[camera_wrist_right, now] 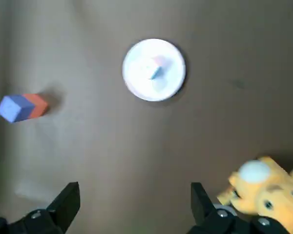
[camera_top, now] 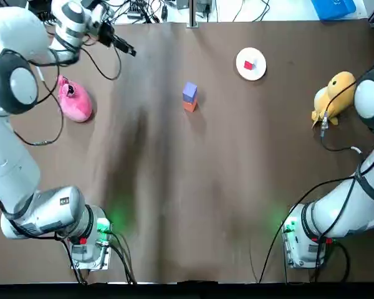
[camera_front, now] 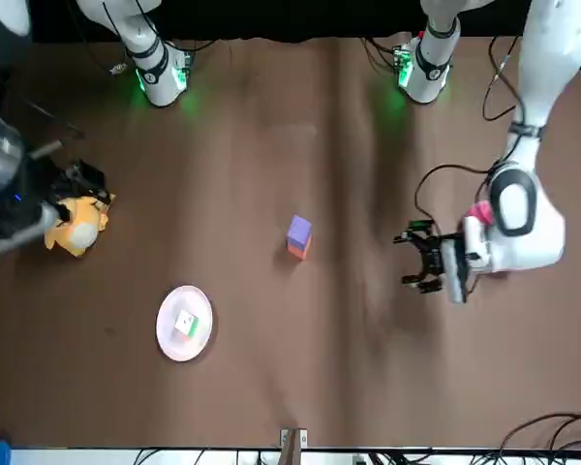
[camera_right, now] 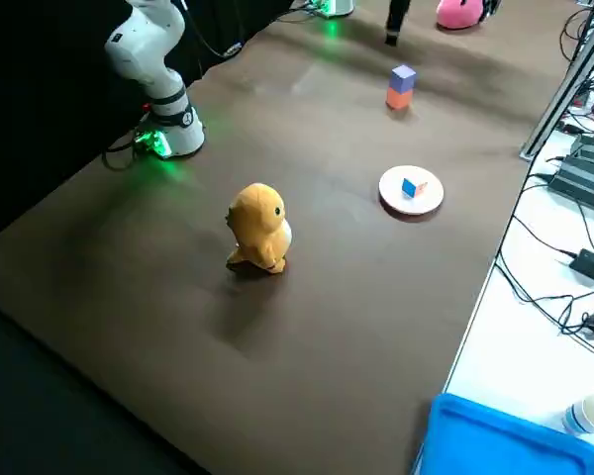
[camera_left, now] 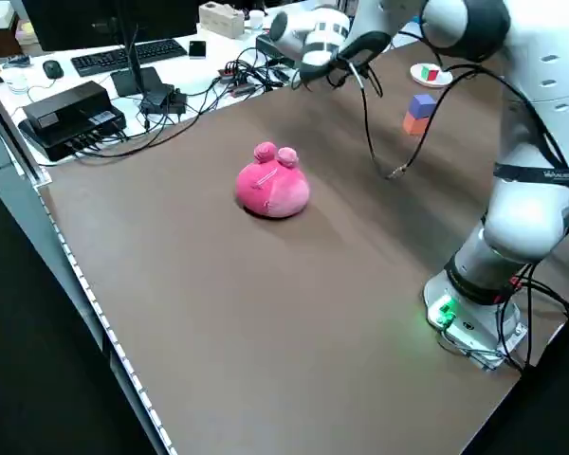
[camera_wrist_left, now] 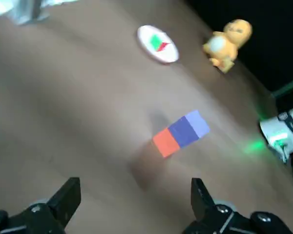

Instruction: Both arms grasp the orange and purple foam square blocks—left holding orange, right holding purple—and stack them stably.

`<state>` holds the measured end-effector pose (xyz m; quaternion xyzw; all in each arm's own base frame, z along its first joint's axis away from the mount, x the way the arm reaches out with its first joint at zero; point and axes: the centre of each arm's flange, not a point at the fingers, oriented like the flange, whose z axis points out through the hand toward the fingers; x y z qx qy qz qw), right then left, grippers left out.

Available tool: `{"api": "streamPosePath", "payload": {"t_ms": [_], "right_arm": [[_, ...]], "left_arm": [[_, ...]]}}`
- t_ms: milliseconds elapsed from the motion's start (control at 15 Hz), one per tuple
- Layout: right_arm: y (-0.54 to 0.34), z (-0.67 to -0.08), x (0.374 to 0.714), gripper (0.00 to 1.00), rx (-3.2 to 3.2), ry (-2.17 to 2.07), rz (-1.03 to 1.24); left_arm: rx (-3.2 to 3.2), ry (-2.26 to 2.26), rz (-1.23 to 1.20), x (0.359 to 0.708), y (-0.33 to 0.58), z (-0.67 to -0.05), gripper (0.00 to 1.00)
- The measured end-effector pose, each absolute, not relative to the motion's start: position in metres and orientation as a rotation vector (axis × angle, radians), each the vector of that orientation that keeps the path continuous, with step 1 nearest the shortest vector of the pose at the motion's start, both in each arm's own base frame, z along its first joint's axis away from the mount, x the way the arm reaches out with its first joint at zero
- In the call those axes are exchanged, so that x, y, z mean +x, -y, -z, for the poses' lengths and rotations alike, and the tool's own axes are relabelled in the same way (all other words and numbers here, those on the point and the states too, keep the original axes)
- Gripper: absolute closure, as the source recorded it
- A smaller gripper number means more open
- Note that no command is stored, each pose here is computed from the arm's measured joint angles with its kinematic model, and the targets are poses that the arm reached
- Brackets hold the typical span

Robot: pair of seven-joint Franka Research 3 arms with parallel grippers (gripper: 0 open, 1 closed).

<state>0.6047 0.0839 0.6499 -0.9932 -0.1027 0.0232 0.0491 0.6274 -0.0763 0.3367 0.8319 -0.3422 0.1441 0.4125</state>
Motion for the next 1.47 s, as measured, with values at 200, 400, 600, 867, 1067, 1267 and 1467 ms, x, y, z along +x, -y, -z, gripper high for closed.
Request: {"api": "streamPosePath", "payload": {"t_ms": [200, 400, 600, 867, 1067, 1267, 1467], "right_arm": [[-0.069, -0.681, 0.577, 0.00, -3.082, 0.128, -0.078], [-0.042, -0.693, 0.560, 0.00, -3.082, 0.050, -0.077], [-0.030, -0.695, 0.543, 0.00, -3.100, 0.024, -0.064], [-0.025, -0.690, 0.530, 0.00, -3.099, 0.009, 0.038], [-0.005, -0.677, 0.536, 0.00, -3.104, -0.061, 0.043], [0.014, -0.674, 0.538, 0.00, -3.109, -0.113, 0.054], [0.019, -0.675, 0.538, 0.00, -3.113, -0.128, 0.060]], "left_arm": [[2.307, 0.670, -0.192, 0.612, 0.058, -0.376, 0.00], [2.494, 0.462, -0.013, 0.596, 0.047, -0.407, 0.00], [2.641, 0.418, 0.080, 0.580, 0.022, -0.440, 0.00], [2.876, 0.420, 0.134, 0.553, -0.007, -0.504, 0.00], [2.992, 0.248, 0.134, 0.541, -0.002, -0.551, 0.00], [3.029, 0.112, 0.118, 0.538, 0.010, -0.608, 0.00], [3.031, 0.005, 0.090, 0.538, 0.010, -0.644, 0.00]]}}
